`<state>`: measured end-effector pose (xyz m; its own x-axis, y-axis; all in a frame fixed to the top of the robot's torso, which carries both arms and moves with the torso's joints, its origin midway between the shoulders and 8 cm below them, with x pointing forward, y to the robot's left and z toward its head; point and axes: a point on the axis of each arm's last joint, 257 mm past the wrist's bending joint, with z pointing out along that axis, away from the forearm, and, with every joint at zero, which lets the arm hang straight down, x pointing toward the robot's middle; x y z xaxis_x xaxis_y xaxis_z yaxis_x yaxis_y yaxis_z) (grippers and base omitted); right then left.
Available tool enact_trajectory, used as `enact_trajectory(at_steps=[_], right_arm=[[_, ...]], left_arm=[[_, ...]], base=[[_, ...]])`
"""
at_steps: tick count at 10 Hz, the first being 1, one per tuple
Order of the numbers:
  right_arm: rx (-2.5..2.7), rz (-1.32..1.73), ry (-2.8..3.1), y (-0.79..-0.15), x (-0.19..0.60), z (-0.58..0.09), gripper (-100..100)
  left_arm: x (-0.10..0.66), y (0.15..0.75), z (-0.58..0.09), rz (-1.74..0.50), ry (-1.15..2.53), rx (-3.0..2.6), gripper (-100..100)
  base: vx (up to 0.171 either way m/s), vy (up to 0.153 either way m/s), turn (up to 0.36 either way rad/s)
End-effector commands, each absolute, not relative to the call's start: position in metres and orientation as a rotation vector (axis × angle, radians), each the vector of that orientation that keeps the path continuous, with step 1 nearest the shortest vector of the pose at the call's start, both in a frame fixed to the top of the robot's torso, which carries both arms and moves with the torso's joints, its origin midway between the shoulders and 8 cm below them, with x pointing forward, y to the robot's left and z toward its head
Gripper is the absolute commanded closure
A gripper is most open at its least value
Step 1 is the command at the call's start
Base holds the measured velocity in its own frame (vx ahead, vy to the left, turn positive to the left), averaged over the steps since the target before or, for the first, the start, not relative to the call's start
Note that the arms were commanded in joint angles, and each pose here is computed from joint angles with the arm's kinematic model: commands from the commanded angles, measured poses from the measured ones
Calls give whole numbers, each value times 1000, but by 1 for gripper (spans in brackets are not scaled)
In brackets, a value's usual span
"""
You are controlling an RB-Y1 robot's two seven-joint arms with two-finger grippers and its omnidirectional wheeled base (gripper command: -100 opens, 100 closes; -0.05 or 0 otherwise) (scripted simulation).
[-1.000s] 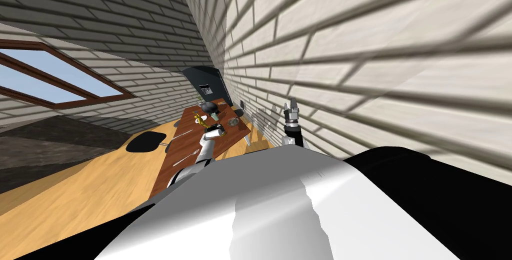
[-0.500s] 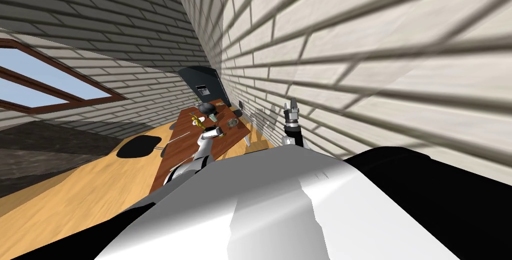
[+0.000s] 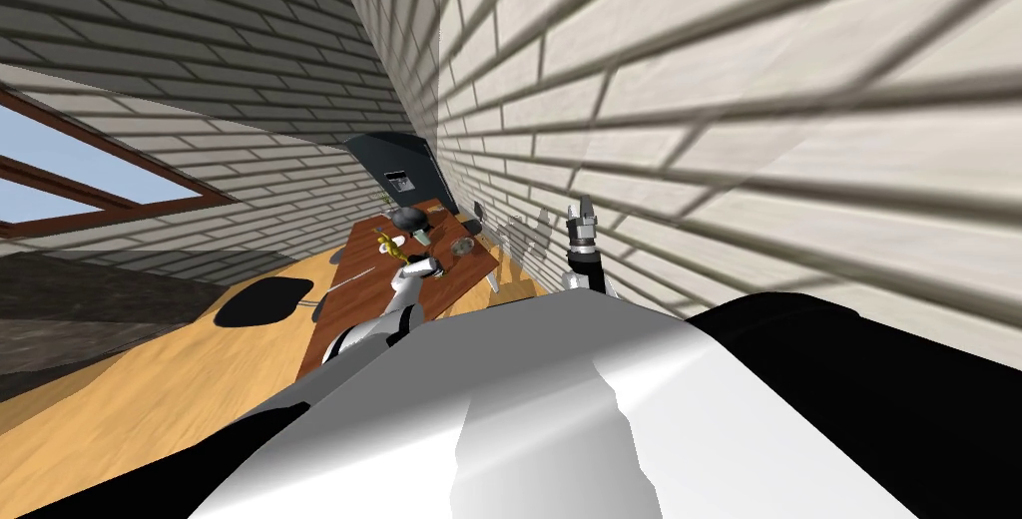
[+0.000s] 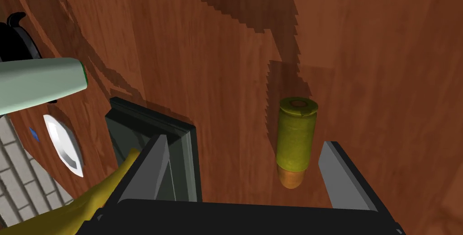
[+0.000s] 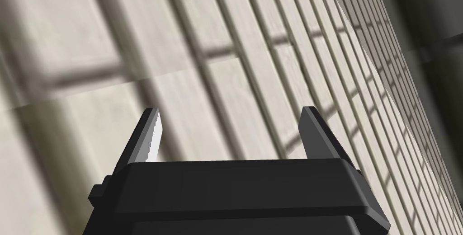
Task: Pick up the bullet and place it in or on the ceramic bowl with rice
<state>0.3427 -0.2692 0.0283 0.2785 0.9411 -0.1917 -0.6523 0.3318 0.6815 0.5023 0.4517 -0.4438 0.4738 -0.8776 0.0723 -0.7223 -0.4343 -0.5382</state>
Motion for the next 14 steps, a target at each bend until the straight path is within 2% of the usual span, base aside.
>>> enact_trajectory(at_steps=[1, 7, 8, 9, 13, 14], right_arm=[[534, 1139, 641, -269, 343, 28, 0], [534, 1139, 641, -269, 343, 28, 0], [534, 1139, 641, -269, 343, 28, 0], [534, 1139, 641, -269, 343, 28, 0], [534, 1139, 641, -269, 343, 28, 0], [534, 1139, 641, -269, 343, 28, 0]], left_arm=[[486, 460, -454, -420, 1321, -2353, -100], [456, 467, -475, -322, 1308, -2451, -100], [456, 467, -475, -321, 1308, -2451, 0], [451, 464, -484, -322, 1310, -2449, -100], [443, 458, -495, -323, 1314, -2449, -100], [443, 459, -495, -324, 1313, -2448, 100]], base=[[14, 25, -90], [7, 13, -31], [0, 0, 0], [40, 16, 14], [58, 29, 7], [0, 0, 0]])
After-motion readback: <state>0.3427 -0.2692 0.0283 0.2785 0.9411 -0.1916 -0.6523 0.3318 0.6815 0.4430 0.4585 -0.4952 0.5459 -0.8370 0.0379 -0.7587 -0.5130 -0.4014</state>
